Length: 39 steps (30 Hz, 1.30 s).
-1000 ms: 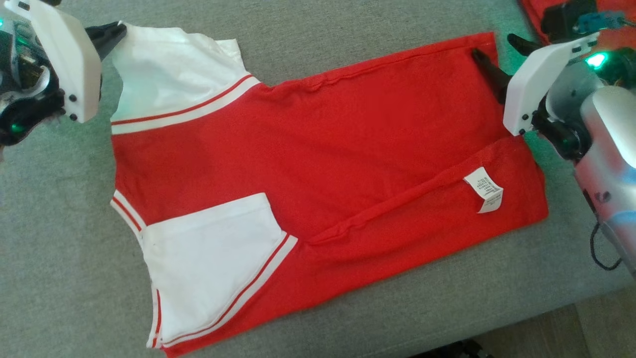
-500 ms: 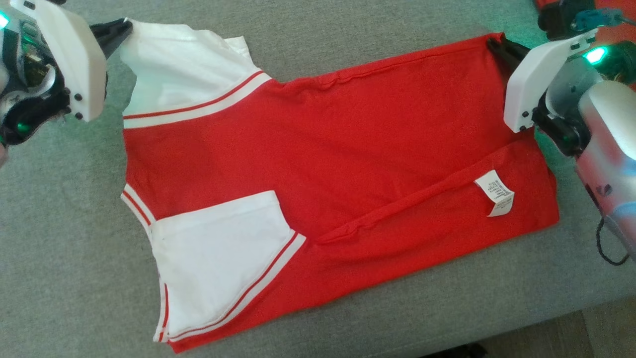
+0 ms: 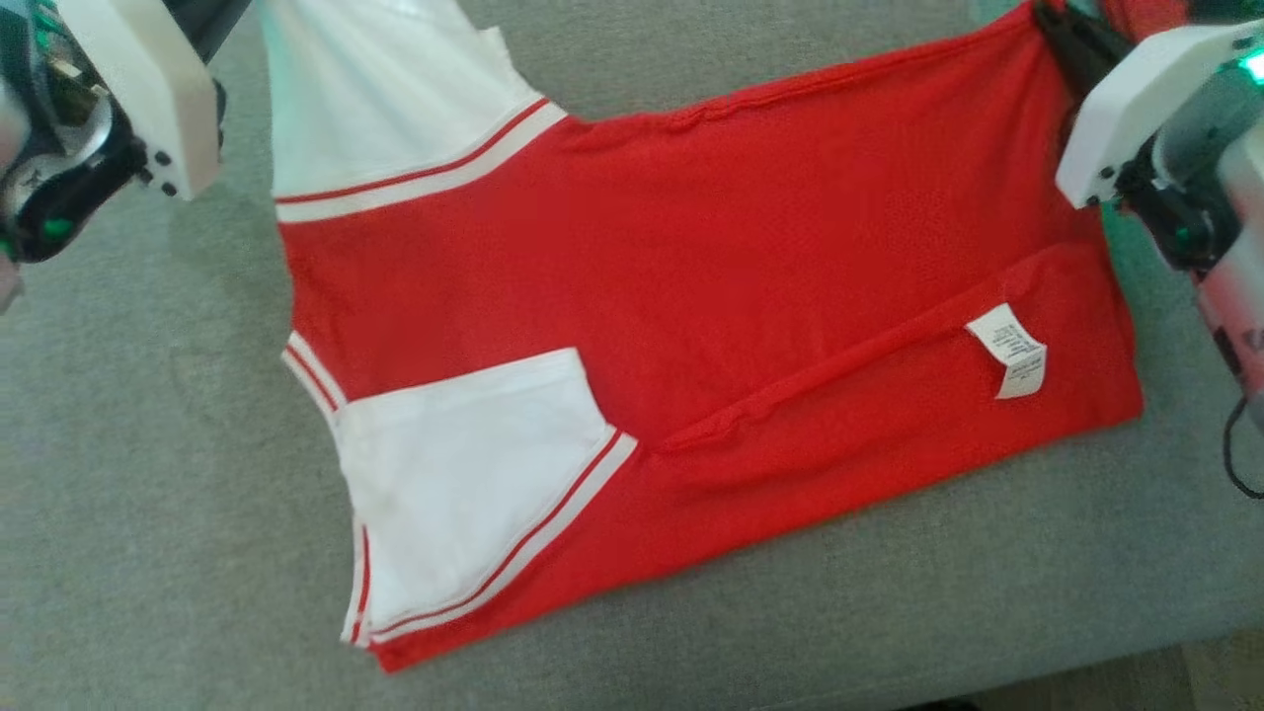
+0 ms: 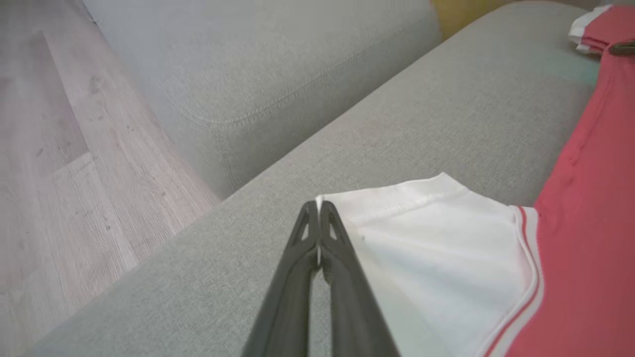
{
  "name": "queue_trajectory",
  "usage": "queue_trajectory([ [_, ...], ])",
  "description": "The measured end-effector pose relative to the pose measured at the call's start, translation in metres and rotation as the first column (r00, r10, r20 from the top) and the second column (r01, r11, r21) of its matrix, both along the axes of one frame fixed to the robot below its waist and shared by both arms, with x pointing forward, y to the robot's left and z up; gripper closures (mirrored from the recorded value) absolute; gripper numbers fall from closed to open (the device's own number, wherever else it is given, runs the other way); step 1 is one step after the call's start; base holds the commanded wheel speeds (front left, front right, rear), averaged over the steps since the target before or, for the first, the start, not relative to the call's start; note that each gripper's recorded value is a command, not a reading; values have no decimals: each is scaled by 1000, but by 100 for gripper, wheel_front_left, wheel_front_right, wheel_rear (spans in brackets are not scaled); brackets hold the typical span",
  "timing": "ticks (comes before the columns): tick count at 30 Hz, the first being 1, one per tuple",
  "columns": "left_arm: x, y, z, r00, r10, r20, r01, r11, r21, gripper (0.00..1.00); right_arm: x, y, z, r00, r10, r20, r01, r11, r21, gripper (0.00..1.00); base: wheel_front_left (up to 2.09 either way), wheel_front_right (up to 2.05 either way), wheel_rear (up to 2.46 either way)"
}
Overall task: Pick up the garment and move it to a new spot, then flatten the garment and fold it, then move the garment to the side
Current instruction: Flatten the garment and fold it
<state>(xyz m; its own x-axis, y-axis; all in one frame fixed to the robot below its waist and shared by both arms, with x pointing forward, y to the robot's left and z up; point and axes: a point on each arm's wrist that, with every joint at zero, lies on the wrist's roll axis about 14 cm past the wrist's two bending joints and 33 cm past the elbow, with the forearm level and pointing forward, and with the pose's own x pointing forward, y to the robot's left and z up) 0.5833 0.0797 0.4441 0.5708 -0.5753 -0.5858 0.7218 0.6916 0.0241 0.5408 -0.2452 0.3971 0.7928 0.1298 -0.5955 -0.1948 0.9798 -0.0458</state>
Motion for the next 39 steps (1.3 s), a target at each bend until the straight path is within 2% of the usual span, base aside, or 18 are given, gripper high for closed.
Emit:
queue_trajectory([
  [9, -2, 8, 37, 993, 25, 117, -15, 997, -79, 100, 12, 3, 19, 998, -8, 64, 5, 999, 46, 100, 0, 0, 0],
  [13, -16, 7, 54, 989, 8, 151, 8, 994, -108, 100, 11, 13, 26, 996, 10, 88, -17, 997, 74, 100, 0, 0, 0],
  [29, -148, 39, 41, 1000, -17, 12, 19, 985, -169, 100, -37, 8, 19, 998, 26, 55, -32, 992, 125, 100, 0, 0, 0],
  [39, -215, 22, 21, 996, -53, -75, 35, 975, -221, 100, -75, -5, 3, 1000, 6, -5, -5, 989, 149, 100, 0, 0, 0],
])
